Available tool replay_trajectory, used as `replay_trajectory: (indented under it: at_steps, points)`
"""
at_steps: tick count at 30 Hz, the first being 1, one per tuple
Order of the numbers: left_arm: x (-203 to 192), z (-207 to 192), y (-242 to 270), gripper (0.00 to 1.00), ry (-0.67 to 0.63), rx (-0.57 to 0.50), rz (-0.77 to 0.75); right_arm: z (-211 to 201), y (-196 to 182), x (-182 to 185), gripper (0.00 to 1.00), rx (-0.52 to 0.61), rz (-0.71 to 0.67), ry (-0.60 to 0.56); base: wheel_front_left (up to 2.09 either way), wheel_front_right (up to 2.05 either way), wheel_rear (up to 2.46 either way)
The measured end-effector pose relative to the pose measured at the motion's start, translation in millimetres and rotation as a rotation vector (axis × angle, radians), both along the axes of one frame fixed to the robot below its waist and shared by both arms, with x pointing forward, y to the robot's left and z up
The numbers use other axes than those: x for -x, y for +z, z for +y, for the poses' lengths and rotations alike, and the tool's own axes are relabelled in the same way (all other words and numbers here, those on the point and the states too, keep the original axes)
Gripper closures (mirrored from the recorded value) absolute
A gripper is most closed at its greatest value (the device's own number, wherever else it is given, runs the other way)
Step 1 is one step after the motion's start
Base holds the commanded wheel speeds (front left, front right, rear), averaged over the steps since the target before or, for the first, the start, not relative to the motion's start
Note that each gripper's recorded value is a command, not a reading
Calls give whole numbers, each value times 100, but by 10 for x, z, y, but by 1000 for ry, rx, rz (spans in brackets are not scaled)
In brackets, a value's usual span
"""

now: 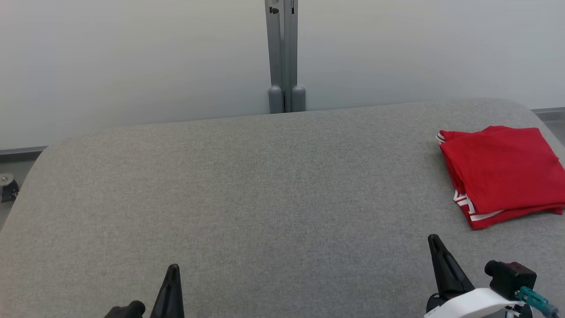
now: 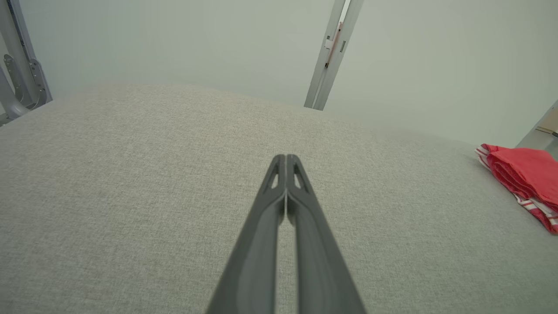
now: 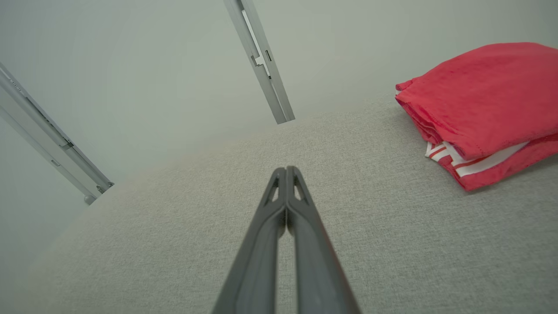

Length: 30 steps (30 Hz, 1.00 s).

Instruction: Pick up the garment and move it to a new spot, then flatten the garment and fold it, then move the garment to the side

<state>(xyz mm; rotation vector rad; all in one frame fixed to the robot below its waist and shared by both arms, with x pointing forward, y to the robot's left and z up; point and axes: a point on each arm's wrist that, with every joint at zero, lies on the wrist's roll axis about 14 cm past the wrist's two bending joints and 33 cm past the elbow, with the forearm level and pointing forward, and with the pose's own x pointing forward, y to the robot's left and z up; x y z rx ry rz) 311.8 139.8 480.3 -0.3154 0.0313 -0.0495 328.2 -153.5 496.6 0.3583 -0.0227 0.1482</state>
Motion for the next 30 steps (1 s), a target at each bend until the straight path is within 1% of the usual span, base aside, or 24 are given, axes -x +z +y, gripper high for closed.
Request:
replay_trajectory:
  at_steps: [14,30]
  points:
    - [-139,136,-26,100,36,231,49,-135,10,-119,100,-221,47,-52,0,0,0]
    - [-280,252,4,100,64,460,72,-243,16,-228,100,-438,86,-87,0,0,0]
